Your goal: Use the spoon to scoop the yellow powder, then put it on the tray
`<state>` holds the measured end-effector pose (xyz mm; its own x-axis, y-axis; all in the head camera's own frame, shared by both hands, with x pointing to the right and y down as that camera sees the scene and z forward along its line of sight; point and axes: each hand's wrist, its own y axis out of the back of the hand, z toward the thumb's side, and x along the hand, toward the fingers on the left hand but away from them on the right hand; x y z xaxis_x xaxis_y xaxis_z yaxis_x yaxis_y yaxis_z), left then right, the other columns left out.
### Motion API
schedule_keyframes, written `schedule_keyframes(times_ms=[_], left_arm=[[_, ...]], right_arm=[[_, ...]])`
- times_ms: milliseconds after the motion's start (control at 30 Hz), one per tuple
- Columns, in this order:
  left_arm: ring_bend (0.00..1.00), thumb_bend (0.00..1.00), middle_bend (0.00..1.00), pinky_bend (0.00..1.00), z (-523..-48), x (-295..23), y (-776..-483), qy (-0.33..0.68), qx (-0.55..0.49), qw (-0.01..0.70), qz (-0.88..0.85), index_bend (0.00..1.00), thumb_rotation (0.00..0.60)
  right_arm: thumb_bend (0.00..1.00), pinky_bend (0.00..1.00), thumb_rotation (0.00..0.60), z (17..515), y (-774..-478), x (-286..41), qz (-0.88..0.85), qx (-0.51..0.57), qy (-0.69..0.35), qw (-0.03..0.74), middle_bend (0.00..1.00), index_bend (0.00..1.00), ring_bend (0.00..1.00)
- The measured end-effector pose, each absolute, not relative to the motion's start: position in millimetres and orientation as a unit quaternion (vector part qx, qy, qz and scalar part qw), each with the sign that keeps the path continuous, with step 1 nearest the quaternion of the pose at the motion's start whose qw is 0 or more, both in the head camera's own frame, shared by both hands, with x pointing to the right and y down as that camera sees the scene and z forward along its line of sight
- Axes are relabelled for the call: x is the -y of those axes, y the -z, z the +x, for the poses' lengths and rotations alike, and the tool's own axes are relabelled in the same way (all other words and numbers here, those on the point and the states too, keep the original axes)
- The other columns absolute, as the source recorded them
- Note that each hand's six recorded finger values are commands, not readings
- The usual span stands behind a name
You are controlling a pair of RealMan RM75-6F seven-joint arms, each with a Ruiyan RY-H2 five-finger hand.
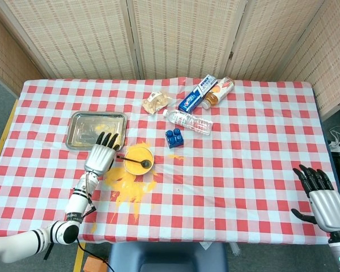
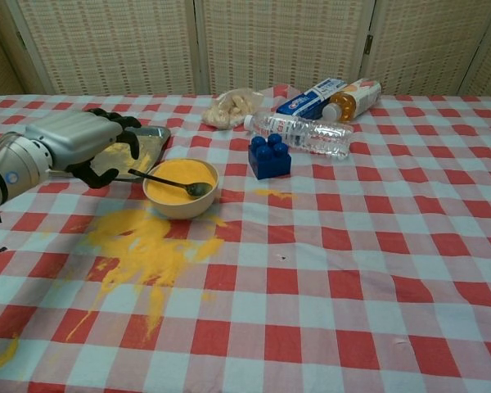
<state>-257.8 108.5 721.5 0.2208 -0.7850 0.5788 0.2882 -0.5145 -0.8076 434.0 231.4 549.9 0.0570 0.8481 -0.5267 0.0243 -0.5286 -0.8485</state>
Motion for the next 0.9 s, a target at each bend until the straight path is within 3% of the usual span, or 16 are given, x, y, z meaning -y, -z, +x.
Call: schedule_keyframes(times_ms=[367, 900], left_arm=[[0.00, 0.57, 0.00, 0.02, -261.1, -119.1, -710.3, 0.597, -0.179, 0.443, -0.645, 0.30, 0.600], [0.00, 0.57, 0.00, 0.02, -246.2, -126.0, -715.7, 0.591, -0.161, 0.461, -0.642, 0.29, 0.600]], right_arm=[[0.05, 0.00, 0.600, 432.3, -550.7, -232.4, -0.640, 0.338, -0.597, 0.347, 0.00, 0.00, 0.00], [0.05, 0.00, 0.600, 433.3, -547.2, -232.2, -0.642, 0.341, -0.593, 0.346, 0.00, 0.00, 0.00]])
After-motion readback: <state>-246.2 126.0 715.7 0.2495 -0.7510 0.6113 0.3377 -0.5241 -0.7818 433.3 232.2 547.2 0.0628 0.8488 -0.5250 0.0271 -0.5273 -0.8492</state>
